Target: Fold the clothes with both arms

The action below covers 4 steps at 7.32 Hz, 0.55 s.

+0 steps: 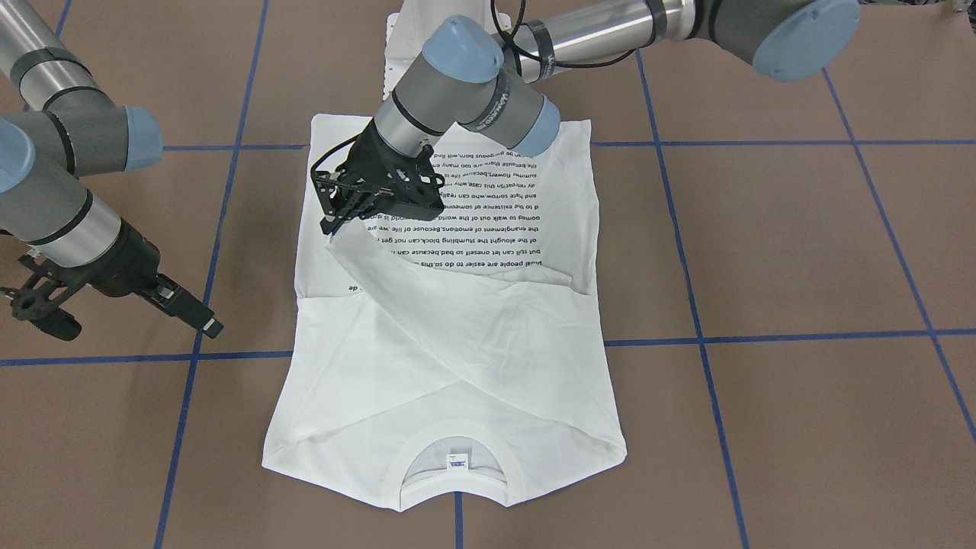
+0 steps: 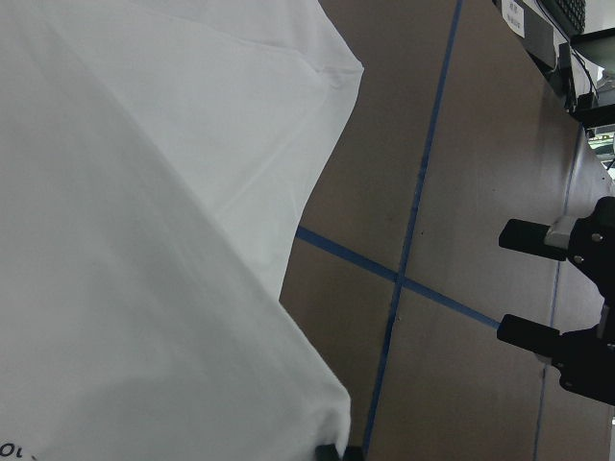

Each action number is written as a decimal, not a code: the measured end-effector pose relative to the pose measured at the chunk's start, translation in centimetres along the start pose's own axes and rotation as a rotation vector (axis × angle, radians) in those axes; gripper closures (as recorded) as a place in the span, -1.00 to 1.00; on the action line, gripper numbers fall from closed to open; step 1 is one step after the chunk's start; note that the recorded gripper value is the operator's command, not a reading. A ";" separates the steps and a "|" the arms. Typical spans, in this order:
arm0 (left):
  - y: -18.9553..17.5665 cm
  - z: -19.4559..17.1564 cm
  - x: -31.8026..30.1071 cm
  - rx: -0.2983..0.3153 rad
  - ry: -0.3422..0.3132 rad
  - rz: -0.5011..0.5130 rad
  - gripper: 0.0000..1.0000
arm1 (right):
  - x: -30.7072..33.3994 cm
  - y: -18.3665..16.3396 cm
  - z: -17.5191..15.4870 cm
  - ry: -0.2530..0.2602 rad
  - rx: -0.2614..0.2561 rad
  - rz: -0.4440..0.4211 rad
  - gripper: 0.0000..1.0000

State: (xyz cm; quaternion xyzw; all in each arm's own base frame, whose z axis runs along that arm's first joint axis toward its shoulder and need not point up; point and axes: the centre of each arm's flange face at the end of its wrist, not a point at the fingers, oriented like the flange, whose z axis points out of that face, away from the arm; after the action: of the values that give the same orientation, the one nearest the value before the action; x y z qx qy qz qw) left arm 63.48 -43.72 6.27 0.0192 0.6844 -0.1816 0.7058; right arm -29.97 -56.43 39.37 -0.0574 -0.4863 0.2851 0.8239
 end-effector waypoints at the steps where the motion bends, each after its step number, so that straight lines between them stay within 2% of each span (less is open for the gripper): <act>1: 0.3 0.5 -0.2 0.005 0.001 0.000 0.29 | 0.2 -0.1 0.1 0.003 0.001 0.000 -0.99; 3: 0.5 0.7 0.2 0.006 0.008 0.001 -0.07 | 0.3 -0.2 0.1 0.006 0.005 0.002 -0.99; 4: 0.6 0.7 0.4 0.005 0.013 0.000 -0.14 | 0.4 -0.2 0.2 0.007 0.007 0.003 -0.99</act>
State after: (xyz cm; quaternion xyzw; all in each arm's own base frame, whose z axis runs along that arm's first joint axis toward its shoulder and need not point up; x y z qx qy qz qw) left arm 64.28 -43.43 5.75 0.0222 0.6884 -0.1832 0.7015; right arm -29.88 -56.39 39.84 -0.0564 -0.4825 0.2879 0.8253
